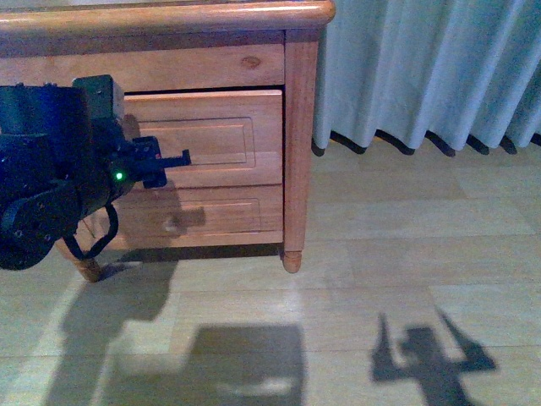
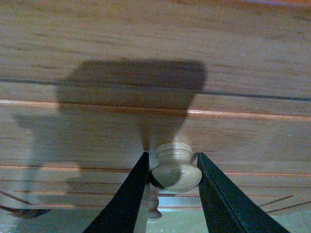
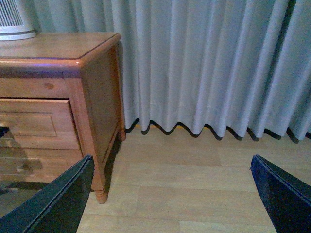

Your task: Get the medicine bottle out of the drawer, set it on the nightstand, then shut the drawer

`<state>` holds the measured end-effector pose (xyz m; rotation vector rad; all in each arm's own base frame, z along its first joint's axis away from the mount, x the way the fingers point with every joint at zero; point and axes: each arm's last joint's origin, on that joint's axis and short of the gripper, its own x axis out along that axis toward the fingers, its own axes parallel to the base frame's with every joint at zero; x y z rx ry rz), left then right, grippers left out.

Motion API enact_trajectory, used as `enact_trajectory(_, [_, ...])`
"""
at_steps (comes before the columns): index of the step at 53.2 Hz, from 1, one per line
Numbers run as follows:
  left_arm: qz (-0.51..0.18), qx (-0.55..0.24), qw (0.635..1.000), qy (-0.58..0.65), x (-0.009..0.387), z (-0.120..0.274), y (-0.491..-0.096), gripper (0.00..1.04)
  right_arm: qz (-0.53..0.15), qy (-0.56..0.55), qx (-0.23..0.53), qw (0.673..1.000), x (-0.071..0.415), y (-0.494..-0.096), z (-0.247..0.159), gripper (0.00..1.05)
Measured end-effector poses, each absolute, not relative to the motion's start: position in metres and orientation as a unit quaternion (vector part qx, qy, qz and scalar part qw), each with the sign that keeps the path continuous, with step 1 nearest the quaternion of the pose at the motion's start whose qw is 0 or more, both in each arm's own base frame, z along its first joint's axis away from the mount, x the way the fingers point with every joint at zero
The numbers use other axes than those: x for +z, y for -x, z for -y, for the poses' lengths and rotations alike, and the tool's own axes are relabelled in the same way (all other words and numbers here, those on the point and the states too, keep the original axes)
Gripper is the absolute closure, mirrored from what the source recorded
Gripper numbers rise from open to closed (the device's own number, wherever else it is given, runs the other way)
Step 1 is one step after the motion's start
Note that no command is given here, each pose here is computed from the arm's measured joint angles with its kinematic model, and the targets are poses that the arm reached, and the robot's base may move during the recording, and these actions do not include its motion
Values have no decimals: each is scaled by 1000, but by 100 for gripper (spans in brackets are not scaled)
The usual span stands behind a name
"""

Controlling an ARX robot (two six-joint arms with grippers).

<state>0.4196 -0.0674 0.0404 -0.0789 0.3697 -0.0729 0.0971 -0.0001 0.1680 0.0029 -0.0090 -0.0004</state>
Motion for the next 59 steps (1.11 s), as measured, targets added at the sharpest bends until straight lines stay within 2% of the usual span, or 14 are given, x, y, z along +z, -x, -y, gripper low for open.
enact_trajectory(14, [-201,-20,978,43,39,74,-348,79,4,-1,0,1000,168,-97,0,7])
enact_trajectory(29, [-245,-12,967,71,40,84,-233,78,4,-1,0,1000,168,-97,0,7])
enact_trajectory(34, [-264,-19,961,82,41,86,-211,58,4,-1,0,1000,168,-97,0,7])
enact_trajectory(40, [-285,-51,953,87,46,92,-196,40,4,-1,0,1000,168,-97,0,7])
enact_trajectory(51, [-324,-42,940,101,65,75,-181,9,4,-1,0,1000,168,-97,0,7])
enact_trajectory(53, [-326,-43,939,105,72,72,-181,5,4,-1,0,1000,168,-97,0,7])
enact_trajectory(56, [-322,-49,939,109,92,64,-182,7,4,-1,0,1000,168,-97,0,7])
enact_trajectory(59, [-297,-63,945,117,129,52,-188,7,4,-1,0,1000,168,-97,0,7])
